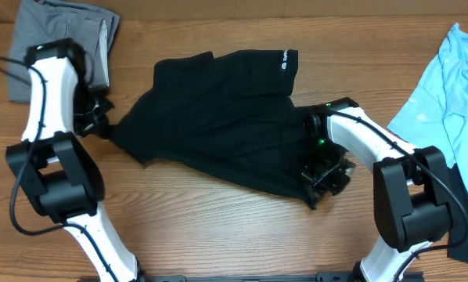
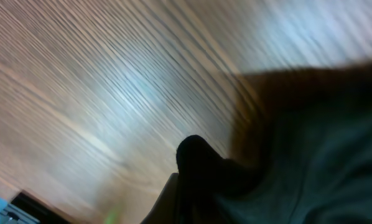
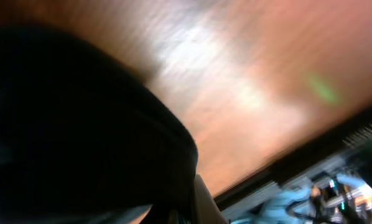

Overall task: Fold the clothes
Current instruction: 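Pull the shirt apart with both grippers, left toward upper left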

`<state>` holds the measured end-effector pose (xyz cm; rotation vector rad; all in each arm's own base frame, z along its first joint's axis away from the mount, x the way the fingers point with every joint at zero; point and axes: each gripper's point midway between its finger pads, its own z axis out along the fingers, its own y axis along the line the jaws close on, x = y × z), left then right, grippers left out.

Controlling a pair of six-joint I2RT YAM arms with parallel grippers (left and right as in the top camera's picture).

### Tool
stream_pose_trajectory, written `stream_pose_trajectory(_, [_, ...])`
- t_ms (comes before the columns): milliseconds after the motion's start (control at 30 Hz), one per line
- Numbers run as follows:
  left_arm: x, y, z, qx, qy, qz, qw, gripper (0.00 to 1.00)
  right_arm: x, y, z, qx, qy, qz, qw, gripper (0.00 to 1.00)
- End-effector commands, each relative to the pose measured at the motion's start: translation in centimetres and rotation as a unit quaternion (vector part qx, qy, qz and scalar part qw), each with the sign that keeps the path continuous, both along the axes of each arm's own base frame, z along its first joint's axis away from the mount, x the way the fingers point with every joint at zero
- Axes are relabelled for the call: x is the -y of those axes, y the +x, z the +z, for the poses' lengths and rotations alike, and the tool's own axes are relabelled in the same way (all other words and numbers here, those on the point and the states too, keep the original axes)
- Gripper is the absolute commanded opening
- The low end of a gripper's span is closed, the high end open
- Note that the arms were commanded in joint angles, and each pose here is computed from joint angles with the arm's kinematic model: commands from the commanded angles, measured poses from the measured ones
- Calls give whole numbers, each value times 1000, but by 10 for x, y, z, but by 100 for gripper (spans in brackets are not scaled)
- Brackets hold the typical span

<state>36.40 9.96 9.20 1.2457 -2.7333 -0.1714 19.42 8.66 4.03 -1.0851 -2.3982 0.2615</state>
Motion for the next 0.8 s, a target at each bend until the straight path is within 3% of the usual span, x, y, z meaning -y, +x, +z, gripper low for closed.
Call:
stream_pose_trajectory(0, [14, 6, 40, 44, 44, -25, 998, 4, 29, 5, 21, 45, -104, -41, 993, 4])
stream_pose_trajectory(300, [48, -21, 51, -15, 52, -82, 995, 4, 24, -21, 53, 46, -89, -56, 993, 4])
stream_pose_trajectory(500, [59, -39, 50, -51, 17, -98, 994, 4, 23, -62, 52, 17, -146, -83, 986, 4])
stream_pose_trajectory(600, [62, -41, 48, -56, 8, -107, 993, 6, 23, -67, 47, 16, -155, -82, 984, 4])
stream_pose_trajectory(667, [58, -40, 48, -57, 16, -117, 991, 39, 24, -60, 44, 30, -152, -84, 984, 9])
stream_pose_trajectory(700, [55, -39, 48, -56, 23, -123, 991, 49, 24, -56, 42, 38, -150, -88, 984, 22])
stream_pose_trajectory(767, [54, -35, 47, -50, 27, -132, 990, 71, 29, -47, 39, 51, -148, -99, 983, 35])
